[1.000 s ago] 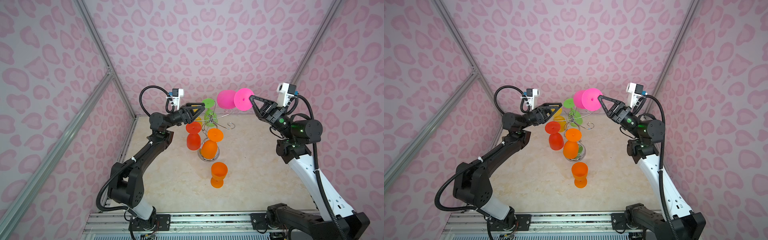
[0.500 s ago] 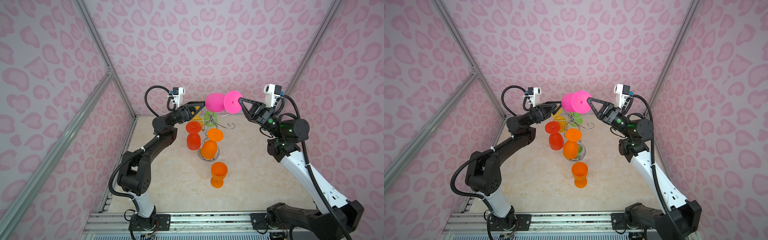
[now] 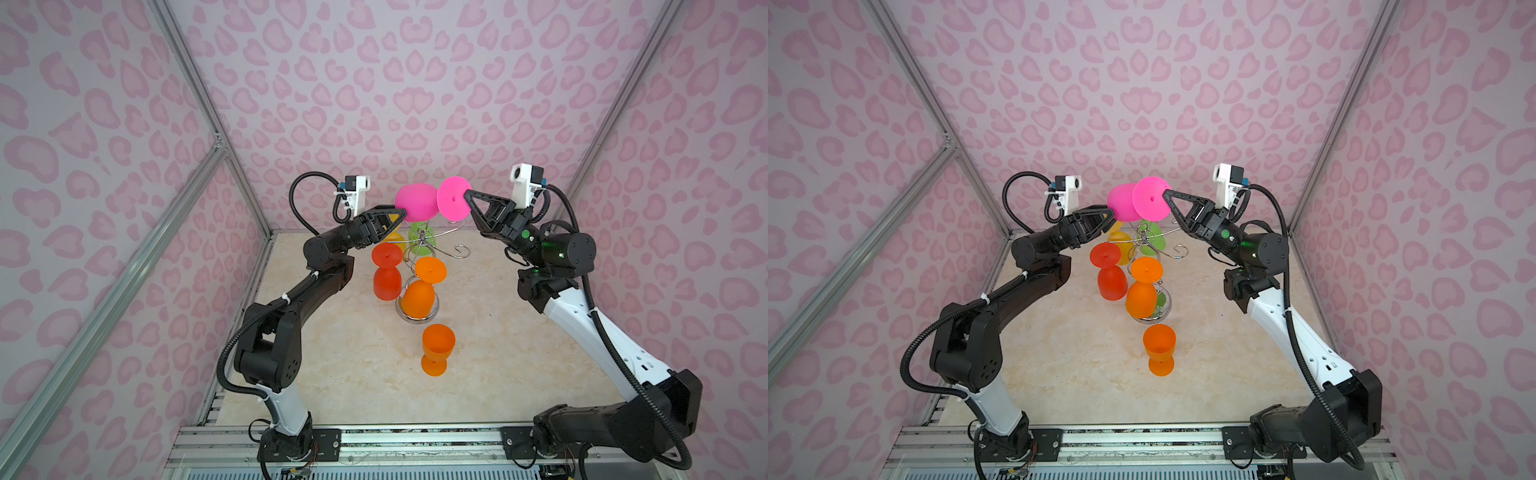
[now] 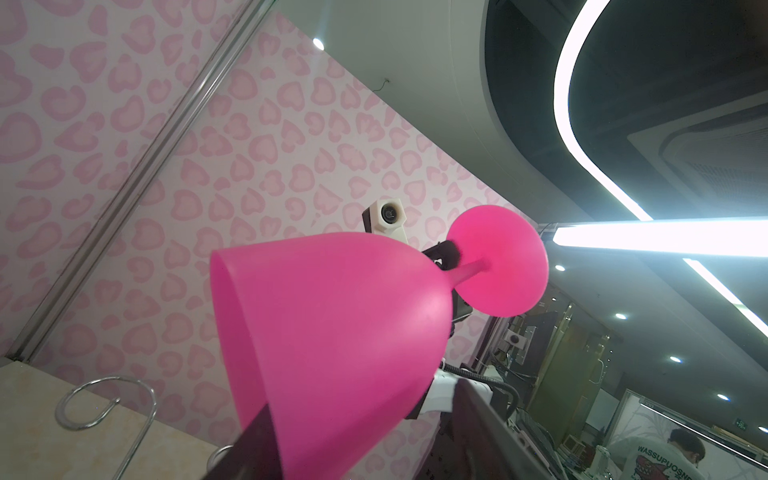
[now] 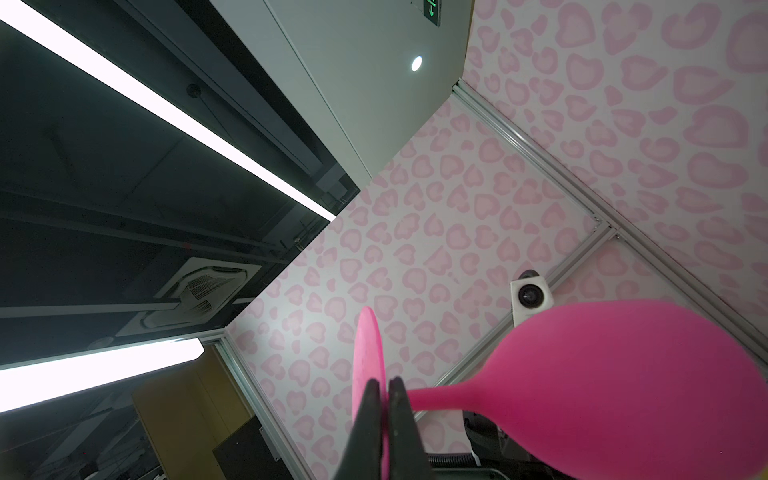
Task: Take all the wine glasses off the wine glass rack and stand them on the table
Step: 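Bring the pink glass toward the left gripper while the left gripper grasps its bowl, then open the right gripper and draw it back while the left gripper holds the glass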
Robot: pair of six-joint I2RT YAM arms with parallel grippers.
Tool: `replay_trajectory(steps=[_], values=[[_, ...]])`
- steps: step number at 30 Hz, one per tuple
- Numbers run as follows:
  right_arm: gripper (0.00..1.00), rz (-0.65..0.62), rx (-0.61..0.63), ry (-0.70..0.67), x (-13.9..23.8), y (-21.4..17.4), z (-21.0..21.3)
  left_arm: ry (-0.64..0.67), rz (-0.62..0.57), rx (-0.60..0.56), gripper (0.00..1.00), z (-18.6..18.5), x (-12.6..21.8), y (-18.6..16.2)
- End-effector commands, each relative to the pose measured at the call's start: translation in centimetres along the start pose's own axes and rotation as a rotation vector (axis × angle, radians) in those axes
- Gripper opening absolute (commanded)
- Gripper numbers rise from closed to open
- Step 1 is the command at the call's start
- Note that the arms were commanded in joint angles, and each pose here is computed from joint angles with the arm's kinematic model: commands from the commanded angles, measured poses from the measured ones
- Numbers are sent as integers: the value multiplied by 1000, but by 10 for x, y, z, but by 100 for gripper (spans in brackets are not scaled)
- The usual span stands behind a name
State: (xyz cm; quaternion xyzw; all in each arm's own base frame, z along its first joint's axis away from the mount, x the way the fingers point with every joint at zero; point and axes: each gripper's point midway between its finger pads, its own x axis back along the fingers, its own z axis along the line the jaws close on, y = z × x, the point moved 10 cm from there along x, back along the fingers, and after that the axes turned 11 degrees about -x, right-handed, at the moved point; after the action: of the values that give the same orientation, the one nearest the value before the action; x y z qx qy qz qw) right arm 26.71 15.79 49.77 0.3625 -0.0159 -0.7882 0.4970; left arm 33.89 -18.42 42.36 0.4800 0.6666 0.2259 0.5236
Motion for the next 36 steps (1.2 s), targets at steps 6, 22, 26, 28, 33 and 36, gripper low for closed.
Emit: replay_trajectory(steps=[6,22,26,28,33,36], values=[[0,-26,-65,125,7,15,-12,-43,18,-51,44,-16,-1,4],[0,-54,-191,218,26,36,-41,-51,19,-54,10,-22,-2,7],[3,-56,-183,213,28,39,-42,-57,21,-60,4,-26,-3,8],[10,-61,-179,206,30,41,-44,-60,25,-64,1,-28,-3,9],[23,-73,-154,194,36,46,-42,-76,44,-82,1,-37,-5,11],[34,-76,-131,177,40,49,-39,-83,55,-100,1,-43,-6,13]])
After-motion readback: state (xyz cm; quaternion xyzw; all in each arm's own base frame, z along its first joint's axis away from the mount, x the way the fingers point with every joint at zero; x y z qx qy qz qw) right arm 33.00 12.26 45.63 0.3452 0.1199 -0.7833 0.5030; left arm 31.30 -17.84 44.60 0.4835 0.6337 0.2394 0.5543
